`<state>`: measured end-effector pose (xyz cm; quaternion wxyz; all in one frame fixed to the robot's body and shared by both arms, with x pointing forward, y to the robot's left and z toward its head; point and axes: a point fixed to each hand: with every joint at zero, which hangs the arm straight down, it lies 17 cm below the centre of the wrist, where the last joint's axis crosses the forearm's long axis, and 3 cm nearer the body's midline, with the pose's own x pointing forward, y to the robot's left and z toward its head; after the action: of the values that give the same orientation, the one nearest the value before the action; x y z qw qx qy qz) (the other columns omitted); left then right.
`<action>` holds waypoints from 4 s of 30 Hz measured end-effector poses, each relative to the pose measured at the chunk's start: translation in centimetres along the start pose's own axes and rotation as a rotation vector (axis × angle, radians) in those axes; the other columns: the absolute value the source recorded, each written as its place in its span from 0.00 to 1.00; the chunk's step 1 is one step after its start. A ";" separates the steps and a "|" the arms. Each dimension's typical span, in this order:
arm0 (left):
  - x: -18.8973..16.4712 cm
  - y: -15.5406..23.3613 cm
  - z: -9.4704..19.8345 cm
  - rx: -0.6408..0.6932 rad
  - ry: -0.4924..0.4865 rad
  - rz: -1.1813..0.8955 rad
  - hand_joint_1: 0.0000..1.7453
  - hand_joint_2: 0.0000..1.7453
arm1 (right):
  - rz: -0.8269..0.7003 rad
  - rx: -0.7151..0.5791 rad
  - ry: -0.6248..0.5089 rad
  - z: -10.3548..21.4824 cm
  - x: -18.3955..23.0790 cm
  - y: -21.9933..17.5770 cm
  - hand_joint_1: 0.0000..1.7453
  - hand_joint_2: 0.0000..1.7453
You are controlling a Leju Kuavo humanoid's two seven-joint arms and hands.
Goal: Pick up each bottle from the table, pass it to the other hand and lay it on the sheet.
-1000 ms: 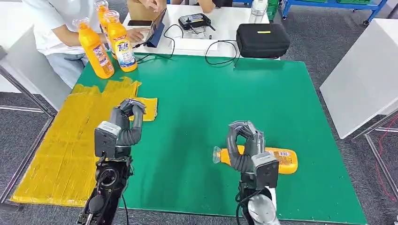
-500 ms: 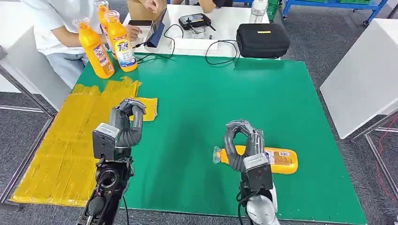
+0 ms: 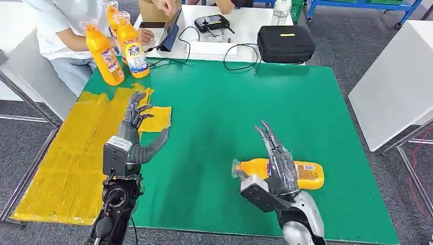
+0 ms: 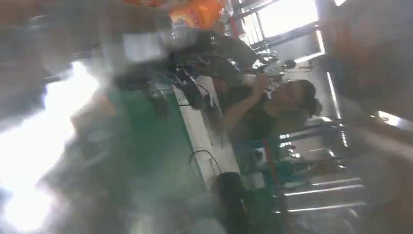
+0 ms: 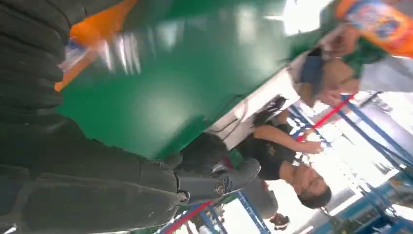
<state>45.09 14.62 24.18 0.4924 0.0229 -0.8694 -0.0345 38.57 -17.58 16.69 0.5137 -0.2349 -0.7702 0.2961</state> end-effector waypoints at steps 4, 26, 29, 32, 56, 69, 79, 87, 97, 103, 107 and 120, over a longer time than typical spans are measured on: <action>-0.6 0.4 0.2 0.005 0.019 -0.005 0.00 1.00 | 0.070 0.076 0.036 1.3 -3.0 -0.4 0.00 1.00; -2.7 0.0 0.9 -0.024 0.070 -0.008 0.00 1.00 | 0.299 0.318 0.113 4.9 -11.6 -2.4 0.00 1.00; -2.9 -0.1 0.9 -0.026 0.079 -0.009 0.00 1.00 | 0.324 0.327 0.145 5.0 -12.7 -2.4 0.00 1.00; -3.1 -0.1 0.8 -0.027 0.084 -0.009 0.00 1.00 | 0.331 0.334 0.170 4.8 -13.9 -2.3 0.00 1.00; -4.0 -0.1 0.3 -0.016 0.111 0.008 0.00 1.00 | 0.341 0.461 0.323 4.2 -21.5 -0.5 0.00 1.00; -4.5 -0.1 -0.2 -0.007 0.123 0.027 0.00 1.00 | 0.336 0.533 0.356 3.8 -23.6 1.0 0.00 1.00; -5.0 -0.2 -0.3 -0.011 0.133 0.027 0.00 1.00 | 0.346 0.554 0.368 3.6 -24.3 1.3 0.36 1.00; -5.3 -0.3 -0.4 -0.010 0.139 0.036 0.00 1.00 | 0.336 0.565 0.367 3.4 -24.4 1.6 1.00 1.00; -5.6 -0.4 -0.4 -0.012 0.148 0.043 0.00 1.00 | 0.317 0.539 0.363 2.8 -24.2 1.7 1.00 1.00; -5.6 -0.6 -0.4 -0.016 0.149 0.044 0.00 1.00 | 0.314 0.538 0.363 2.8 -24.1 1.8 1.00 1.00; -5.7 -0.7 -0.3 -0.018 0.153 0.044 0.00 1.00 | 0.312 0.534 0.362 2.8 -24.1 1.9 1.00 1.00; -5.6 -1.2 -0.3 -0.046 0.156 0.035 0.00 1.00 | 0.282 0.285 0.303 -0.2 -19.7 2.6 1.00 1.00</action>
<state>48.22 13.77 19.48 0.5593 -0.0011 -0.8278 -0.0438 46.08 -28.76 2.08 0.6048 -0.3071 -0.5946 0.4317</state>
